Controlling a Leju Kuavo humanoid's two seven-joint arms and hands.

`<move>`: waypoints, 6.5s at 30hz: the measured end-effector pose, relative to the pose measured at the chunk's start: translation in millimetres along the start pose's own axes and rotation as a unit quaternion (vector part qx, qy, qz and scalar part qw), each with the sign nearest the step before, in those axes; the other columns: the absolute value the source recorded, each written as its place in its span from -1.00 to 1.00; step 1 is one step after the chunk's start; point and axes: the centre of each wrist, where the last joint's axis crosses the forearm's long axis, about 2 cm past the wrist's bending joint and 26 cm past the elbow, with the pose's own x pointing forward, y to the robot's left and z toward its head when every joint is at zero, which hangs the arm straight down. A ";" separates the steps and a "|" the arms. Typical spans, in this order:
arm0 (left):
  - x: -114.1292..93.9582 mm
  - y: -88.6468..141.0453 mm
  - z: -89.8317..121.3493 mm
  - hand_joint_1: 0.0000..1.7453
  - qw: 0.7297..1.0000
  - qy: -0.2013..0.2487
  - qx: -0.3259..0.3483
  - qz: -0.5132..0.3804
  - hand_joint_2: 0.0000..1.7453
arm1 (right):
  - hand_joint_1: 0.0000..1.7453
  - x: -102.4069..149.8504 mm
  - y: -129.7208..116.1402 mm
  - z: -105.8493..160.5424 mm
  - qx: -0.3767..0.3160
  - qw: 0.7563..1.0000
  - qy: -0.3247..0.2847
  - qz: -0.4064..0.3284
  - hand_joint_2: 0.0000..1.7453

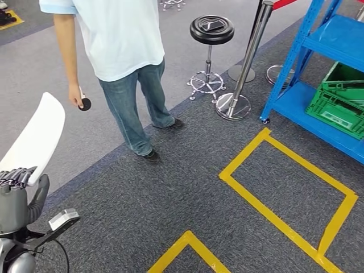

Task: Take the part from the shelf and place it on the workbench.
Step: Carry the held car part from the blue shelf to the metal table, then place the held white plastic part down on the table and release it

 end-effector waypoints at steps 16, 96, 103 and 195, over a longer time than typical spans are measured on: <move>-5.8 2.4 5.2 1.00 1.000 0.009 -0.011 -0.006 1.00 | -1.00 -1.4 5.7 2.0 0.006 1.000 0.017 0.001 -1.00; 19.6 -33.7 -30.1 1.00 0.999 -0.013 -0.018 0.031 1.00 | -1.00 -24.5 21.2 10.4 0.001 0.999 0.028 -0.024 -1.00; 19.5 -34.9 -32.0 1.00 0.999 -0.016 -0.019 0.031 1.00 | -1.00 -25.5 21.3 10.6 0.001 0.999 0.028 -0.022 -1.00; -11.5 -71.6 -38.9 1.00 0.991 0.003 -0.128 -0.047 1.00 | -1.00 -20.0 20.7 9.5 0.011 0.999 0.030 -0.016 -1.00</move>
